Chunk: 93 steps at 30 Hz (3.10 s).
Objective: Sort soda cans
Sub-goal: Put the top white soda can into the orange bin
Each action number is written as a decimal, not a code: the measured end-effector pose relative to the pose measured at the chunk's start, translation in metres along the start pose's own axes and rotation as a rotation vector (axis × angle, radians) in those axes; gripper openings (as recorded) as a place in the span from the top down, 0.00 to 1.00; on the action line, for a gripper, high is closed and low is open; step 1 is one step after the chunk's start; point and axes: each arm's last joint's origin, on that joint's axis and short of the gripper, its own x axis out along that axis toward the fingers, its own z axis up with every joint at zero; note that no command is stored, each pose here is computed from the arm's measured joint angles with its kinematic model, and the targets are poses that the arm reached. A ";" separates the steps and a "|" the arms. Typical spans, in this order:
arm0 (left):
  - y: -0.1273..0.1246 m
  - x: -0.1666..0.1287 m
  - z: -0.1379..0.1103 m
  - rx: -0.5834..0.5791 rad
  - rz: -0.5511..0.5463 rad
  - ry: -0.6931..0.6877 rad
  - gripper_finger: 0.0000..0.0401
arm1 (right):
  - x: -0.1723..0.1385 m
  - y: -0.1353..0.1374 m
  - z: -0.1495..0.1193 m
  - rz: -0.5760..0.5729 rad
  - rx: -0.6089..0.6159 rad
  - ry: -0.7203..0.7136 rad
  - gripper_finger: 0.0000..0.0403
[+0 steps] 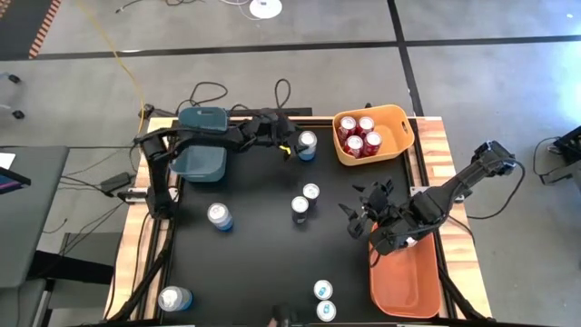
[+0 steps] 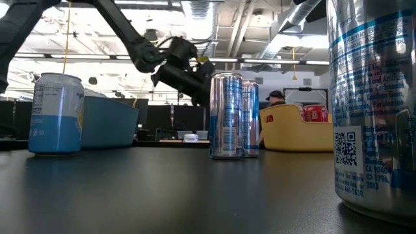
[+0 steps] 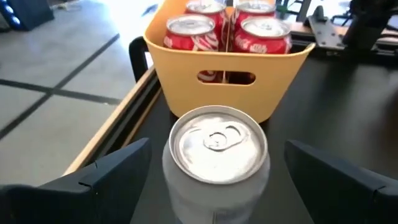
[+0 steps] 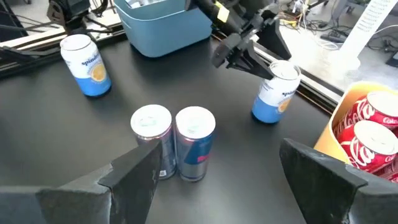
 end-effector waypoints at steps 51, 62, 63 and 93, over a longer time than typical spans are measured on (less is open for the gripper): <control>-0.173 -0.122 0.129 0.131 -0.431 -0.196 0.31 | 0.015 0.024 -0.021 0.098 -0.062 -0.192 0.15; -0.216 -0.132 0.123 0.231 -0.416 -0.180 0.31 | -0.011 0.035 -0.009 0.272 -0.104 -0.218 0.15; -0.218 -0.132 0.122 0.249 -0.398 -0.176 0.31 | -0.017 0.035 -0.005 0.290 -0.098 -0.231 0.15; -0.257 -0.060 0.113 0.379 -0.485 -0.092 0.31 | -0.002 0.024 0.019 0.398 -0.287 0.019 0.15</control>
